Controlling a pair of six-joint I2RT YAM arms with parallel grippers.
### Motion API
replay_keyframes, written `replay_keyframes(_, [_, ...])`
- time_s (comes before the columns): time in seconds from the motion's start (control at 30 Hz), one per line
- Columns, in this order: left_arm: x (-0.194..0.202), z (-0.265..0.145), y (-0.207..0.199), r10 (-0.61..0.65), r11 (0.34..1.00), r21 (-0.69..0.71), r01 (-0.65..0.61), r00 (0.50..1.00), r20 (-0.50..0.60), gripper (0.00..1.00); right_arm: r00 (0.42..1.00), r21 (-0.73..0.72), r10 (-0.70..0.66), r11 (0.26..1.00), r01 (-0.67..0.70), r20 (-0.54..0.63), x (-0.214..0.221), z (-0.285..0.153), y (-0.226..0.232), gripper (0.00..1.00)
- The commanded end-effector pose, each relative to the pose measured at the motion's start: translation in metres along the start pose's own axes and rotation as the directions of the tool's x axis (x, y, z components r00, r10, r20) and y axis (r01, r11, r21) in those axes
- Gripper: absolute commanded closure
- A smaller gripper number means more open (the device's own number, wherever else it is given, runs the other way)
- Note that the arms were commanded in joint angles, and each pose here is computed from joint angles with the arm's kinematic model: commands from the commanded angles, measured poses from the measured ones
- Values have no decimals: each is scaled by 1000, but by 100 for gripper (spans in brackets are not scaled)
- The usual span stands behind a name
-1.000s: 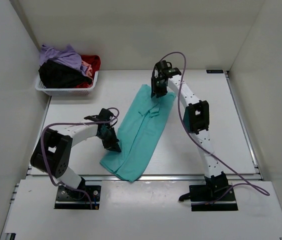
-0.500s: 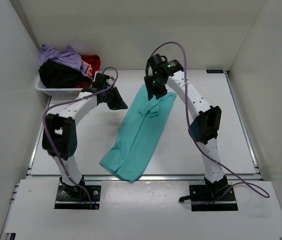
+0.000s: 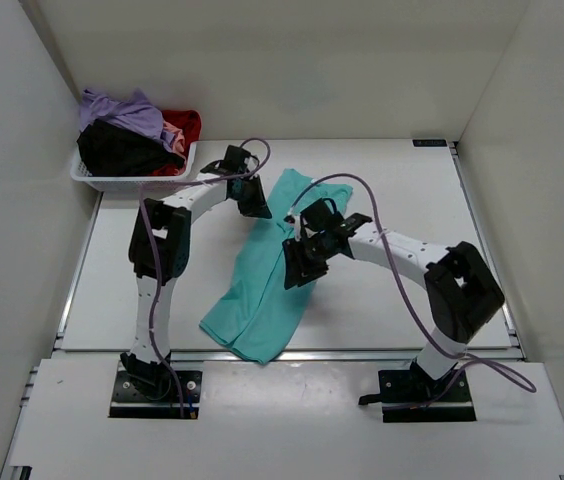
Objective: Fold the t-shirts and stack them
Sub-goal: Rotate the tshirt 90 degrees
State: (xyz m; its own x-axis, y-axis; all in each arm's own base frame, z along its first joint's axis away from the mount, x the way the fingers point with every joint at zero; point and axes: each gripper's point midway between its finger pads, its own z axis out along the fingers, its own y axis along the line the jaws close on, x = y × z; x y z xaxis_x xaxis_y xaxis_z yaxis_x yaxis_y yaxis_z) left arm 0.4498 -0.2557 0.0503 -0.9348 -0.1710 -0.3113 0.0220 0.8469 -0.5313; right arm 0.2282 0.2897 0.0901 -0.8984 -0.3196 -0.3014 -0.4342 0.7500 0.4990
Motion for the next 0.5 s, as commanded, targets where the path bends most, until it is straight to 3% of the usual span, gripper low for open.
replay_keyframes(0.0, [-29,9,-12,97,995,-30,-95,994,53,87,991,-191,-107,974,120,79,-16,30,48,62])
replay_keyframes(0.17, [-26,51,0,77,990,-115,-81,996,-33,87,997,-160,-73,984,74,12,19,57,35,64])
replay_keyframes(0.47, [-56,62,14,-18,985,-172,20,1000,13,86,998,63,24,998,-21,-51,33,54,-49,64])
